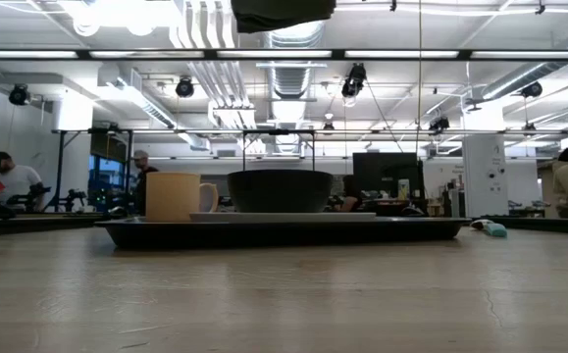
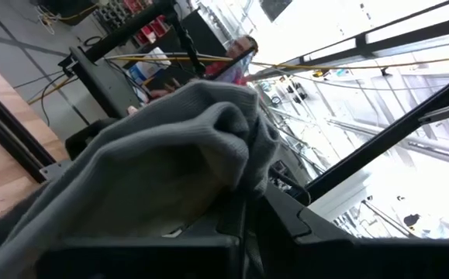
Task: Set up tray
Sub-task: Put the gray napkin on the black tray to the right of the white plate
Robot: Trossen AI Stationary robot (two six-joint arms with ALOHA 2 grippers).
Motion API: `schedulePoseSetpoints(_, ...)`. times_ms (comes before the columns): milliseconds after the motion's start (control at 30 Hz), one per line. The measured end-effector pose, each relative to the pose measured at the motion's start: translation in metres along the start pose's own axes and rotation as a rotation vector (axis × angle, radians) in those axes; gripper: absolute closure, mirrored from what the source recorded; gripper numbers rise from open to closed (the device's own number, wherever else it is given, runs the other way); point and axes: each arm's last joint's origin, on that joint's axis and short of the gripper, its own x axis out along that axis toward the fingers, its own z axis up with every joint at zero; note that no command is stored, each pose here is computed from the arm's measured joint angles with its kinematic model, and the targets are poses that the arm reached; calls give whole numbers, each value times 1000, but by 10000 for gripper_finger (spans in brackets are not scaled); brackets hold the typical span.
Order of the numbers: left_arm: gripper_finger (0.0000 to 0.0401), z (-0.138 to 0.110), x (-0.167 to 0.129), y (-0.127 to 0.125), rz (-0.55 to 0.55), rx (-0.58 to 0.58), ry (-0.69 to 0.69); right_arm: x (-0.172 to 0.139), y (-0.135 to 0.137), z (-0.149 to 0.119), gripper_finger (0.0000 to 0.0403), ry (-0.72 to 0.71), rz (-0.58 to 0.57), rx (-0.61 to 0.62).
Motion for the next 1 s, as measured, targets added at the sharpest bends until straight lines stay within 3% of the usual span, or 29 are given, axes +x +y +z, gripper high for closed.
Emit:
schedulePoseSetpoints(333,400,2,-2,-2,-26,25,7,-2,-1,2,381,-8,1,-1)
schedulePoseSetpoints(600,388,3,-2,-2,-24,104,4,-3,-3,2,394,-5,-2,-3)
schedulePoseSetpoints(800,290,12,-9,-2,-7,249,-5,-15,-15,-3,394,75,-25,91)
schedulePoseSetpoints(1000,195,29,-28,10,138,387,58,-47,-41,3,395,83,-52,212)
